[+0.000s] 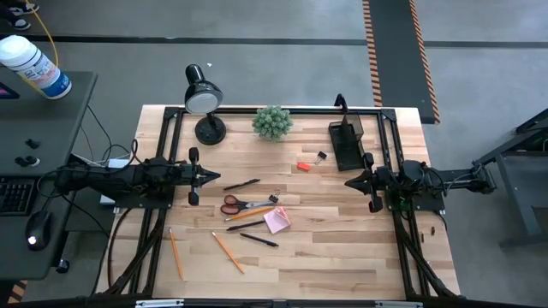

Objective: Pick and place office supplies into organizer

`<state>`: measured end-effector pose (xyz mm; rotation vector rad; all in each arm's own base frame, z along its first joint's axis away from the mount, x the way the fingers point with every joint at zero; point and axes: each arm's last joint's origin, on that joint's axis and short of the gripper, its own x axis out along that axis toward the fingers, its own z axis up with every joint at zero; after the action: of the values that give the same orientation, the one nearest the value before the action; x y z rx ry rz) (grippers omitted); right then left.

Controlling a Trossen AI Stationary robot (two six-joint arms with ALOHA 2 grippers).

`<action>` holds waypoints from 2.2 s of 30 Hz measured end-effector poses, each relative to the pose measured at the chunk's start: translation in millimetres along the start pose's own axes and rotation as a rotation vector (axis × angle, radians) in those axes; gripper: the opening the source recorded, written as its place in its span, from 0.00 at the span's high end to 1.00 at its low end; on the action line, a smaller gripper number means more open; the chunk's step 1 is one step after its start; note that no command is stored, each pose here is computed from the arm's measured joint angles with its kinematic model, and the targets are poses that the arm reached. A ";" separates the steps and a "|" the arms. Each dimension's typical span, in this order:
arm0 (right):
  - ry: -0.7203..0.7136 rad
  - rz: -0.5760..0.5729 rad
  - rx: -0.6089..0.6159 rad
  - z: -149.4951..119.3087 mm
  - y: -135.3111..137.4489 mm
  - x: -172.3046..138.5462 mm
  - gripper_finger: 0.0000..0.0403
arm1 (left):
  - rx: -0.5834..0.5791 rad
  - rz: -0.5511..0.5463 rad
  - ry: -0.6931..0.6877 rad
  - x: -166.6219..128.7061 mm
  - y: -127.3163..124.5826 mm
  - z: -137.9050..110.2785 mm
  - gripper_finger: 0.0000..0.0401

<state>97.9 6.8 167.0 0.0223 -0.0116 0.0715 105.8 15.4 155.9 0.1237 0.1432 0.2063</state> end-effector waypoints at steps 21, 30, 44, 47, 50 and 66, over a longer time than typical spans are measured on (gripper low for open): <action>0.000 0.000 0.000 0.0 0.0 0.0 1.00 | 0.000 0.000 0.000 0.0 0.0 0.0 1.00; -0.007 -0.001 -0.069 0.6 0.0 0.0 1.00 | -0.134 0.001 -0.030 0.0 0.3 2.9 1.00; -0.075 -0.005 -0.139 7.3 0.1 -0.3 1.00 | -0.059 0.183 -0.064 -0.8 6.0 7.4 1.00; -0.075 -0.006 -0.186 7.2 0.1 -0.2 1.00 | -0.058 0.212 -0.048 -0.9 6.7 6.0 1.00; -0.073 -0.007 -0.206 7.0 0.1 -0.2 1.00 | -0.060 0.216 -0.059 -1.0 6.9 7.1 1.00; -0.235 -0.018 -0.200 28.9 0.7 -4.1 1.00 | 0.006 0.161 -0.383 -11.9 10.7 52.8 1.00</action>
<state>93.4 6.5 195.8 -0.1690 -0.2531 0.0493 100.3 17.6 210.7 0.1781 -0.2488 0.3382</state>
